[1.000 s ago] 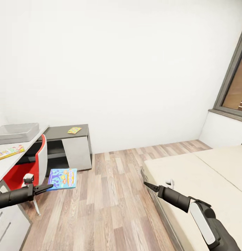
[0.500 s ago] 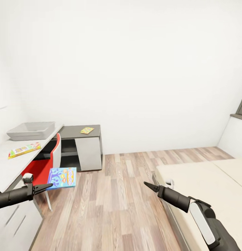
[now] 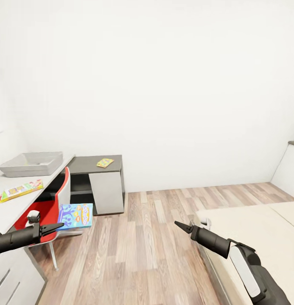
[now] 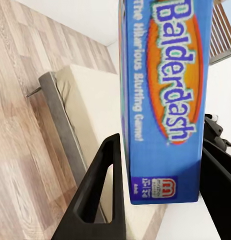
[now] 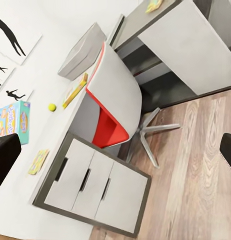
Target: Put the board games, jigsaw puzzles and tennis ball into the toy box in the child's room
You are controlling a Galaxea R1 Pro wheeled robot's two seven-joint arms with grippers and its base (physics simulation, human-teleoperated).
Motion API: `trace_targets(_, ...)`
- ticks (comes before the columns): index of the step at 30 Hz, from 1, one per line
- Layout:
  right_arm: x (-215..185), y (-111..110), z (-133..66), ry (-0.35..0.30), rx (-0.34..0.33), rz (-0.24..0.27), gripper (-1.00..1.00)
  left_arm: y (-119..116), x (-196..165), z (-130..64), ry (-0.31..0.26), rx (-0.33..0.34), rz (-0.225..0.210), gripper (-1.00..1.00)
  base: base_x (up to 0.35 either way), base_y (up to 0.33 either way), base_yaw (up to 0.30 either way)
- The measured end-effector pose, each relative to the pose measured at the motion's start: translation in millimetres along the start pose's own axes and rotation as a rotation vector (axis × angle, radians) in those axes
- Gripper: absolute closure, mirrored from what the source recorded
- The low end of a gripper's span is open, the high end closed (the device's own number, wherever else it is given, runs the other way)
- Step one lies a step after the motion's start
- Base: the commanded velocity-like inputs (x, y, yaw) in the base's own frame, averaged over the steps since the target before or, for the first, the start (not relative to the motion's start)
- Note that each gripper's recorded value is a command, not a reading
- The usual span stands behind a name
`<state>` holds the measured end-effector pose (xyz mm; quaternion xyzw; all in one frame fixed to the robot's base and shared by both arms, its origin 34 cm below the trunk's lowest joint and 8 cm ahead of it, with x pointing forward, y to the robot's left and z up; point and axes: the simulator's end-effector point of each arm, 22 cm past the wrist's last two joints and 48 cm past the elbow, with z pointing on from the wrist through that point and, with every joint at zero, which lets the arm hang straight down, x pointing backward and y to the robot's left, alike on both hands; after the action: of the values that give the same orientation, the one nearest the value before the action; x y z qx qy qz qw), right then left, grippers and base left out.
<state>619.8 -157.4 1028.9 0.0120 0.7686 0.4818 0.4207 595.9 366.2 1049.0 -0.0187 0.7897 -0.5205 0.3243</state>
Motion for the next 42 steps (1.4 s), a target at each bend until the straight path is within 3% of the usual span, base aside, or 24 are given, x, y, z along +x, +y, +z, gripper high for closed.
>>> trace_targets(42, -8.8, 6.4, -4.9, -0.012, -0.003, -0.022, -1.00, -8.0, -3.2, -2.5, -0.007, 0.007, 0.018, 1.00, 0.334, 0.000, 0.077)
